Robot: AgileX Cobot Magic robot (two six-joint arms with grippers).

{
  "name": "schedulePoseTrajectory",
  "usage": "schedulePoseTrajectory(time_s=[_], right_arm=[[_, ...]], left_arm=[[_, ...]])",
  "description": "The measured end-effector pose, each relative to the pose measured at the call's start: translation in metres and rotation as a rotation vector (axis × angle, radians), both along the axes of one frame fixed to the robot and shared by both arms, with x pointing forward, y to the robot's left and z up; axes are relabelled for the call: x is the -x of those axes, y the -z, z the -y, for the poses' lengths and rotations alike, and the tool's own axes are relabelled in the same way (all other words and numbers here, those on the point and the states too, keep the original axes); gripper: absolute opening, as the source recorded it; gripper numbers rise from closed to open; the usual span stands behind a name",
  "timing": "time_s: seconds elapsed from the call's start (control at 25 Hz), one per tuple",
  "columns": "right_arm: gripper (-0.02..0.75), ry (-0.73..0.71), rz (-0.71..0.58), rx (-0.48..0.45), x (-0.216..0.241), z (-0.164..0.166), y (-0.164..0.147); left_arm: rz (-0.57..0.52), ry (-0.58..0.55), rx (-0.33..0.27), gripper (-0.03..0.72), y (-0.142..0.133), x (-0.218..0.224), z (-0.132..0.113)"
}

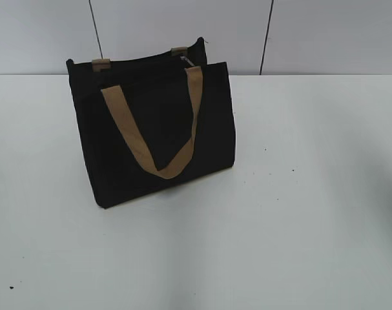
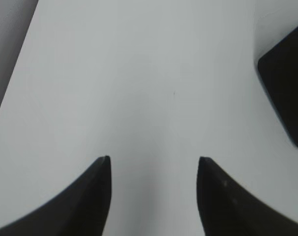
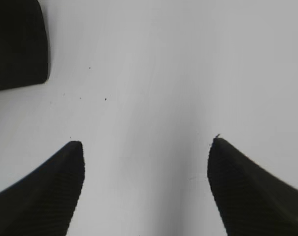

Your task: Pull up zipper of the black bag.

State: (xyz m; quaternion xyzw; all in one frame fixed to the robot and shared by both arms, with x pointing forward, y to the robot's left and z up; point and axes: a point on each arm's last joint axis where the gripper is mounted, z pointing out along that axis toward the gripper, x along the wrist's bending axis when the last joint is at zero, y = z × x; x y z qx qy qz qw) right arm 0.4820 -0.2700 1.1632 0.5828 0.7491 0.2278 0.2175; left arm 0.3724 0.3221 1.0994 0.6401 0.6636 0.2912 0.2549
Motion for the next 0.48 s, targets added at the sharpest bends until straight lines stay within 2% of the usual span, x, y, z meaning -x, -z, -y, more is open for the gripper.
schedulePoseTrajectory(time_s=[0.12,0.32,0.48], right_arm=[[0.596,0.000,0.040,-0.030,0.040,0.003,0.020],[0.596,0.002,0.033,-0.034,0.092,0.008,0.059],[0.596,0.001,0.077,-0.049,0.132,0.011,0.074]], left_arm=[[0.006,0.013,-0.006,0.427,0.002,0.024,0.006],[-0.021,0.033,0.026,0.427,0.019,0.051,0.015],[0.011,0.045,0.028,0.427,0.022,0.066,0.019]])
